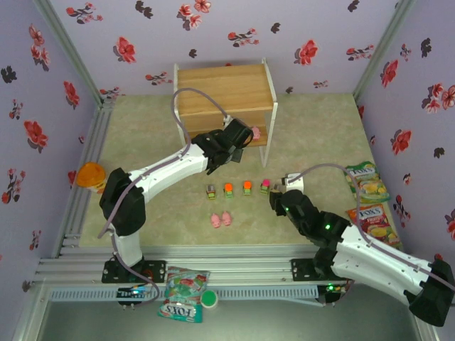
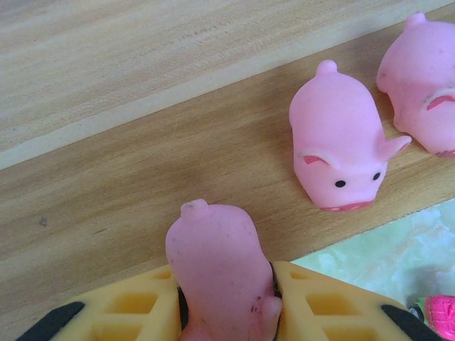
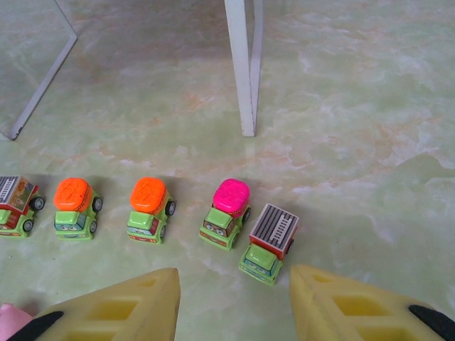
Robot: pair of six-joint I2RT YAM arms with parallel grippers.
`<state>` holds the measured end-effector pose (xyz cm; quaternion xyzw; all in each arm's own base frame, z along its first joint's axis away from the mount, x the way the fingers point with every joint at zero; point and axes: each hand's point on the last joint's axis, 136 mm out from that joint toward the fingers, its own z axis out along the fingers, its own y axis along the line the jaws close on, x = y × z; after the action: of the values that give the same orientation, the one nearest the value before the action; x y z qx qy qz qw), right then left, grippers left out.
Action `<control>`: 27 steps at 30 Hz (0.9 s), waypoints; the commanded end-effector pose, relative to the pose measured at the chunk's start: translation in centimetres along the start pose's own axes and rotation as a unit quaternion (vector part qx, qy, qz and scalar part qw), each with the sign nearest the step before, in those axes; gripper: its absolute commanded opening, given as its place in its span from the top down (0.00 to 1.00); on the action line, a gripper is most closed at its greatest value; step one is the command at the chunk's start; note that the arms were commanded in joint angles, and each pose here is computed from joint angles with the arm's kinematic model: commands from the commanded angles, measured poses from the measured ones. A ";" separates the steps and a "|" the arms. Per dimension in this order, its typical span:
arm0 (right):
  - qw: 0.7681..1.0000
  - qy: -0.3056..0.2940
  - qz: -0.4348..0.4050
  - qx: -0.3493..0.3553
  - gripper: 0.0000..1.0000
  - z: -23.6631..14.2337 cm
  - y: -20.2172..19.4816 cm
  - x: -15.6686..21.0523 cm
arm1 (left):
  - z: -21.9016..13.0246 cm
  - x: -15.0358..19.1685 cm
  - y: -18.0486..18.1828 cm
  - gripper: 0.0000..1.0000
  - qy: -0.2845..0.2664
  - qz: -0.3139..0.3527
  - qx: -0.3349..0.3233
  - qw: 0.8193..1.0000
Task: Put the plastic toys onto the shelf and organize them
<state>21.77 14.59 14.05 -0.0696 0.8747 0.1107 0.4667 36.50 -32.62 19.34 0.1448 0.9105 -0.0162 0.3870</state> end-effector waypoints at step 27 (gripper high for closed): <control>1.000 0.005 -0.008 -0.005 0.54 0.4 0.3 0.3 | 1.6 -0.8 0.1 0.58 -0.043 -0.009 -0.018 0.999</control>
<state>21.72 14.96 13.62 -0.0756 0.8782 0.1130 0.4586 37.61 -33.24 19.16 0.1389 0.8983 -0.0166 0.4165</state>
